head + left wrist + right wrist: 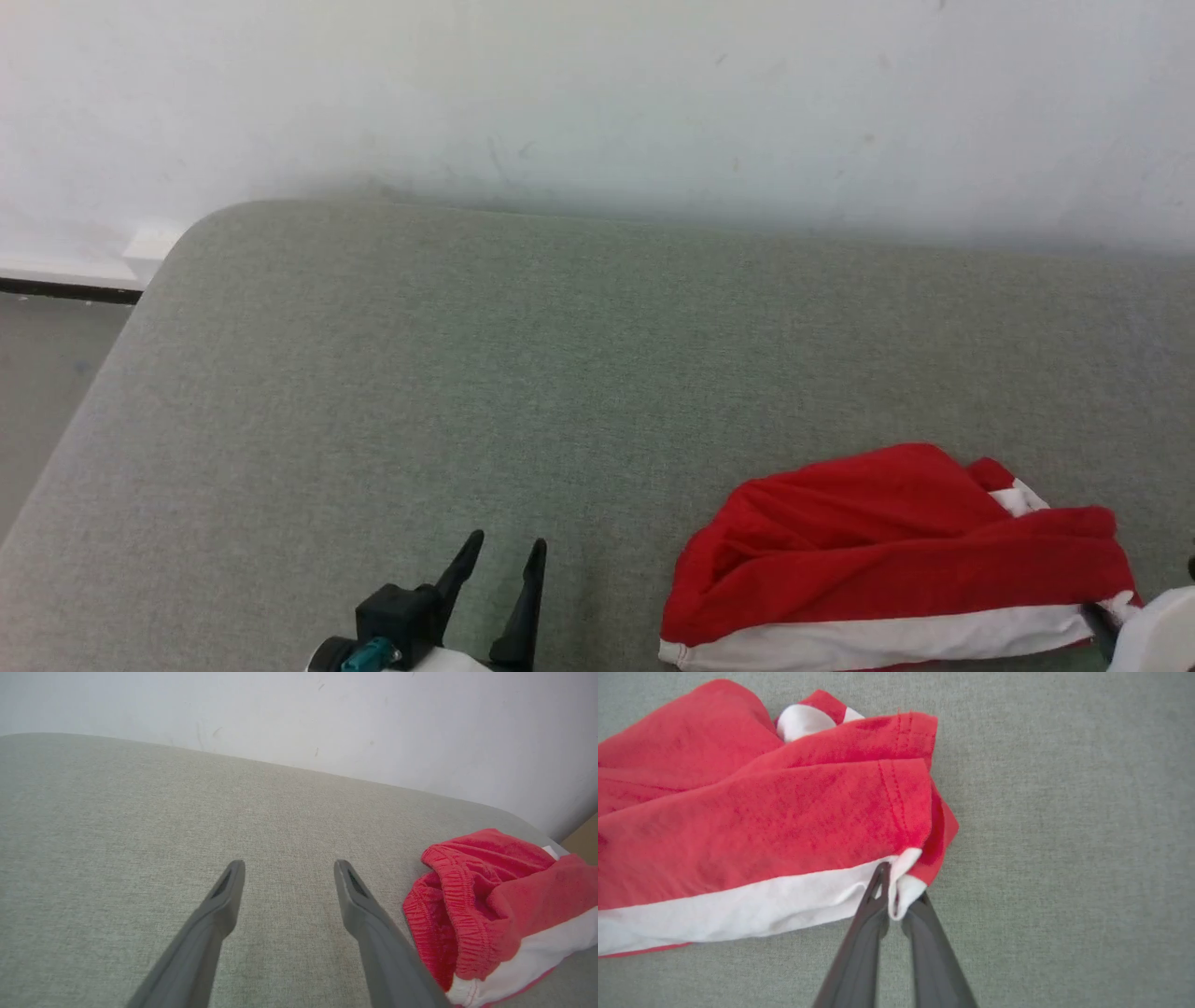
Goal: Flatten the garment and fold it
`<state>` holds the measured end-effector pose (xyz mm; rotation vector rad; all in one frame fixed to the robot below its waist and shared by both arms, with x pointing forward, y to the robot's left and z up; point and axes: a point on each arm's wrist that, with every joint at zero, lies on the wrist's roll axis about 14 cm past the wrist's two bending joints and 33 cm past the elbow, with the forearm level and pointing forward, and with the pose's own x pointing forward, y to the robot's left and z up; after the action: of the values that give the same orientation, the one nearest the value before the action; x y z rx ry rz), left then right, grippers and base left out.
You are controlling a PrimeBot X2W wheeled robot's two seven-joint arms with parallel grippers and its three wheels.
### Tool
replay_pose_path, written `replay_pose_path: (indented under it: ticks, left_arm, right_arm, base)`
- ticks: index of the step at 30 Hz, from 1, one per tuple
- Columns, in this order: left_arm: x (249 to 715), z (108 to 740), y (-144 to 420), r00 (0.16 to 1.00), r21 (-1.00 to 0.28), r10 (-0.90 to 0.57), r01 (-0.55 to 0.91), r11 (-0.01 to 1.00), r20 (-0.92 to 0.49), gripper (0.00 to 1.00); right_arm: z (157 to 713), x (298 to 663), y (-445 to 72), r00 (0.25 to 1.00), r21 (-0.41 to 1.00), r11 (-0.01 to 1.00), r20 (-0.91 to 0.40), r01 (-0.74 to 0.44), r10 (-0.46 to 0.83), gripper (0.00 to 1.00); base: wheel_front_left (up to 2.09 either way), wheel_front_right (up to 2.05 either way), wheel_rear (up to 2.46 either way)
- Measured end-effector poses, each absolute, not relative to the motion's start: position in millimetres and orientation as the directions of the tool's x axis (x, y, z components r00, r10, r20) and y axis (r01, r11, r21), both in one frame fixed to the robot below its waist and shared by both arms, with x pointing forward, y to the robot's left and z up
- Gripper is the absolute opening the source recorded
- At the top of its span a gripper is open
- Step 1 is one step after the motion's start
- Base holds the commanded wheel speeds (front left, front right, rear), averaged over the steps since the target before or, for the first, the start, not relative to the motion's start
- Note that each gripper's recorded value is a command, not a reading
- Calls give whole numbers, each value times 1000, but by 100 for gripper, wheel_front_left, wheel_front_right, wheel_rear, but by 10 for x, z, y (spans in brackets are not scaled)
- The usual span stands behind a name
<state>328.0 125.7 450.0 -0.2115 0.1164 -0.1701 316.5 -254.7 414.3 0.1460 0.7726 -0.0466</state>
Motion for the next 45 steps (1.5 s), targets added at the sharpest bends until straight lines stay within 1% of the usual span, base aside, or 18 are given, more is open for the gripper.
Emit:
replay_pose_path:
  ticks: [2, 5, 6, 7, 8, 11, 14, 16, 22, 33, 34, 35, 38, 42, 45]
  left_arm:
    - [3275, 4511, 1183, 974, -223, -205, 181, 958, -92, 100]
    - [3244, 4528, 1070, 967, -233, -242, 217, 948, -84, 100]
    - [3244, 4528, 1070, 967, -233, -242, 217, 948, -84, 100]
    - [3198, 4522, 974, 958, -253, -274, 246, 936, -84, 100]
    - [3171, 4514, 908, 951, -269, -295, 263, 927, -88, 100]
    - [3063, 4433, 648, 911, -321, -386, 326, 889, -144, 100]
    - [2939, 4336, 414, 848, -345, -482, 395, 852, -220, 100]
    - [2892, 4295, 353, 817, -357, -518, 418, 835, -254, 100]
    - [2787, 4078, 322, 741, -364, -563, 442, 820, -367, 100]
    - [2930, 4035, 195, 705, -381, -599, 471, 796, -379, 100]
    - [2935, 4034, 176, 701, -386, -605, 474, 791, -379, 33]
    - [2935, 4031, 162, 697, -391, -609, 476, 788, -379, 0]
    - [2929, 4023, 153, 689, -397, -616, 480, 782, -381, 0]
    - [2966, 4078, 237, 715, -380, -603, 480, 791, -354, 0]
    - [3007, 4170, 278, 739, -371, -593, 479, 796, -319, 0]
  right_arm:
    - [4203, 3210, -2513, 759, 107, 991, -651, 79, 10, 100]
    - [4415, 3317, -2427, 844, 91, 995, -536, 33, 21, 100]
    - [4415, 3317, -2427, 844, 91, 995, -536, 33, 21, 100]
    - [4556, 3337, -2357, 886, 68, 998, -463, -4, 35, 100]
    - [4629, 3331, -2333, 906, 60, 998, -421, -17, 40, 100]
    - [4747, 3260, -2296, 944, 58, 998, -327, -23, 40, 100]
    - [4787, 3193, -2304, 967, 78, 997, -256, 5, 15, 100]
    - [4758, 3160, -2308, 970, 57, 998, -244, 6, 8, 100]
    - [4578, 3101, -2302, 960, 66, 998, -279, 20, -1, 100]
    - [4348, 3092, -2393, 934, 57, 997, -356, 54, -30, 100]
    - [4331, 3091, -2405, 932, 56, 997, -362, 58, -34, 100]
    - [4316, 3090, -2419, 929, 54, 997, -368, 62, -38, 100]
    - [4269, 3083, -2453, 921, 46, 996, -387, 71, -48, 100]
    - [4235, 3068, -2465, 912, 41, 997, -409, 70, -47, 100]
    - [4188, 3025, -2493, 891, 19, 998, -453, 54, -39, 100]
  base:
    - [0, 0, 0]
    - [0, 0, 0]
    - [0, 0, 0]
    - [0, 0, 0]
    - [0, 0, 0]
    - [0, 0, 0]
    - [0, 0, 0]
    - [0, 0, 0]
    - [0, 0, 0]
    - [0, 0, 0]
    - [0, 0, 0]
    - [0, 0, 0]
    - [0, 0, 0]
    - [0, 0, 0]
    - [0, 0, 0]
